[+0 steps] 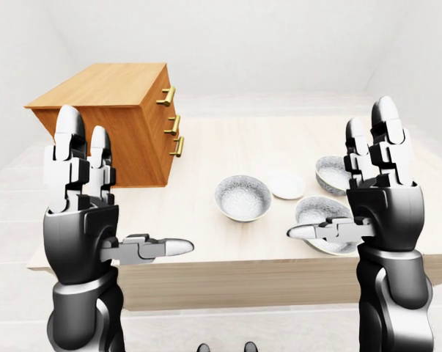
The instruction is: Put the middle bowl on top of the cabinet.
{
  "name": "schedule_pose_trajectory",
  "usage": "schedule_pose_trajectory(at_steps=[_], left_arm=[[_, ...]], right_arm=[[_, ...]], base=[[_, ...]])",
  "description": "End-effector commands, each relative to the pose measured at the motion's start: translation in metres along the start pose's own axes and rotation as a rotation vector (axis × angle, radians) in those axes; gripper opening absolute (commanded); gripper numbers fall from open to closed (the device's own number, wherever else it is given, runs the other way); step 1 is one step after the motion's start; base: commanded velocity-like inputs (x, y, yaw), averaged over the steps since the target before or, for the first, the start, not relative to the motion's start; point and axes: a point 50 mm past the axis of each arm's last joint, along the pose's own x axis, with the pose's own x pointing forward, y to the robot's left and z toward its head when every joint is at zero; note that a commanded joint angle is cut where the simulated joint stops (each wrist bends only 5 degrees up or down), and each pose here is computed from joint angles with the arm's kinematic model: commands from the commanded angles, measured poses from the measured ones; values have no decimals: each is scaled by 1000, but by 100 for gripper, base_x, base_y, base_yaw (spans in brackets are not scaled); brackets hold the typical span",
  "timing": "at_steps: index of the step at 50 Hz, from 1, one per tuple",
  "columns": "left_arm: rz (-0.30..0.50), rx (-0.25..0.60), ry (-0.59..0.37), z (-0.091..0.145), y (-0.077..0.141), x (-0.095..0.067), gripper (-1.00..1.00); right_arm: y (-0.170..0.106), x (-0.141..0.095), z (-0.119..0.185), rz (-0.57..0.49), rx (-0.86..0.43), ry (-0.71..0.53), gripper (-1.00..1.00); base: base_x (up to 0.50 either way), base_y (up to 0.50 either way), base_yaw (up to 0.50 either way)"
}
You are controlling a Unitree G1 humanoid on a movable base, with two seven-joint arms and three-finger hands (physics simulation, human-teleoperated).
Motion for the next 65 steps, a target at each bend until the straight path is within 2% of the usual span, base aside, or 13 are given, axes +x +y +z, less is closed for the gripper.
schedule_pose_trajectory(at_steps=[1,4,8,35,52,65], left_arm=[[12,8,2,0,2,-1,100],[3,10,-38,10,0,-1,100],[1,11,-15,5,-1,-2,100],[5,14,-14,4,0,-1,100],[-6,17,11,-1,-2,-1,100],[-14,14,24,-3,-3,-2,100]], right_arm=[[-1,-2,-3,-4,10,18,100],[-1,-1,-1,-6,9,4,100],[0,-2,-3,-4,10,17,100],[-3,-2,-4,-7,14,20,100],[1,-3,-6,14,7,33,100],[1,-4,-11,27,-13,59,100]], base=[[0,50,0],[0,50,0],[0,50,0],[0,50,0],[0,1,0],[46,0,0]])
